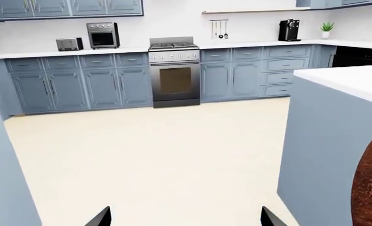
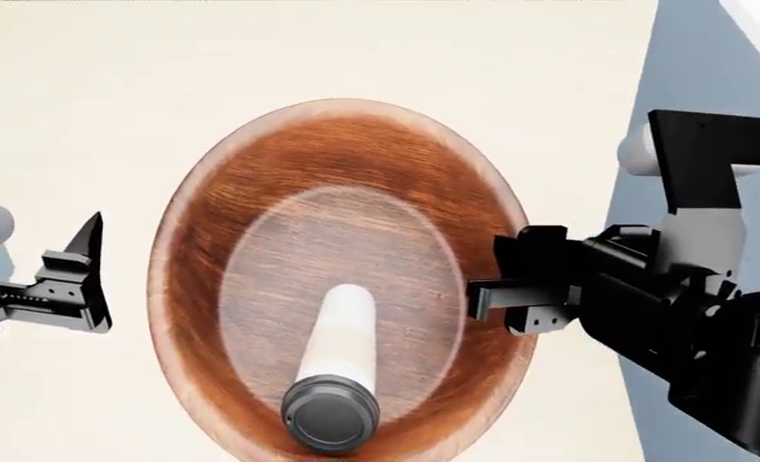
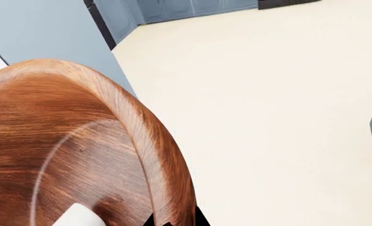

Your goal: Place the cup inside the bowl on the dining table and move the bowl to any counter.

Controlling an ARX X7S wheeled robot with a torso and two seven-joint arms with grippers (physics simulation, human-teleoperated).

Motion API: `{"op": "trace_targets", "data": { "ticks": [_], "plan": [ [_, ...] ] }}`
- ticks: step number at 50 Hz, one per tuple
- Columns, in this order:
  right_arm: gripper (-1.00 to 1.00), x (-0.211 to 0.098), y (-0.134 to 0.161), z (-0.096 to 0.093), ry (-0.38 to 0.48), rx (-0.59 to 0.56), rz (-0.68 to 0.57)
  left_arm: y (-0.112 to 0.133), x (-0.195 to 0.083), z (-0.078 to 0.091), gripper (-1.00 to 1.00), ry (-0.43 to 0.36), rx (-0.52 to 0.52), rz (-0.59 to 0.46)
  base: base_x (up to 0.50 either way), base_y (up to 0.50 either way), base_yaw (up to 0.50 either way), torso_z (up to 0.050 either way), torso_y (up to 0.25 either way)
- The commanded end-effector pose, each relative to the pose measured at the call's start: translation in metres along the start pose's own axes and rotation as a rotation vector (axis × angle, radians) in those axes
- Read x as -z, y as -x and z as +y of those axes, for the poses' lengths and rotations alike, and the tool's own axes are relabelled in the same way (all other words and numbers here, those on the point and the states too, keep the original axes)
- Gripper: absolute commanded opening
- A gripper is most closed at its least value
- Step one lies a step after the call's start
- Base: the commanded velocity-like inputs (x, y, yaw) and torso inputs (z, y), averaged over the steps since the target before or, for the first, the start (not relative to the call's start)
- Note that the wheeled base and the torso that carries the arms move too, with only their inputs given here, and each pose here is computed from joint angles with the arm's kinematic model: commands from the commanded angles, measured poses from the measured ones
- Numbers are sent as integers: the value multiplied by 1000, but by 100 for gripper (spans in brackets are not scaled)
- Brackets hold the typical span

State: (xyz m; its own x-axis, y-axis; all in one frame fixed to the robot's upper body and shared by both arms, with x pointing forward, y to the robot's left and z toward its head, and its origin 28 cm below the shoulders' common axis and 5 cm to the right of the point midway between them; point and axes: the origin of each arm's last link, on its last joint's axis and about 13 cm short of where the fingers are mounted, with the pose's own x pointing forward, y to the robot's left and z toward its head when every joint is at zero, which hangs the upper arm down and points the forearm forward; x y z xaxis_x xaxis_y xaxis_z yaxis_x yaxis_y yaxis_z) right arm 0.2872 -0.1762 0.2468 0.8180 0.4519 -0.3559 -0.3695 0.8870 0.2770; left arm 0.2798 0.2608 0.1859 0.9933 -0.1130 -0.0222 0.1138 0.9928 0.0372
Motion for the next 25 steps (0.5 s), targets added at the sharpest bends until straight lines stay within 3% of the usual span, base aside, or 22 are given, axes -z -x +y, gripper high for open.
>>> {"op": "trace_targets", "data": {
  "ticks": [1,25],
  "plan": [
    [-100,-9,-3,2,15,-16,-49,0,2,0,100,1,1,2,490,304,0,0,0],
    [-100,-9,-4,1,17,-9,-65,0,5,0,100,0,4,9,498,269,0,0,2]
  ]
}}
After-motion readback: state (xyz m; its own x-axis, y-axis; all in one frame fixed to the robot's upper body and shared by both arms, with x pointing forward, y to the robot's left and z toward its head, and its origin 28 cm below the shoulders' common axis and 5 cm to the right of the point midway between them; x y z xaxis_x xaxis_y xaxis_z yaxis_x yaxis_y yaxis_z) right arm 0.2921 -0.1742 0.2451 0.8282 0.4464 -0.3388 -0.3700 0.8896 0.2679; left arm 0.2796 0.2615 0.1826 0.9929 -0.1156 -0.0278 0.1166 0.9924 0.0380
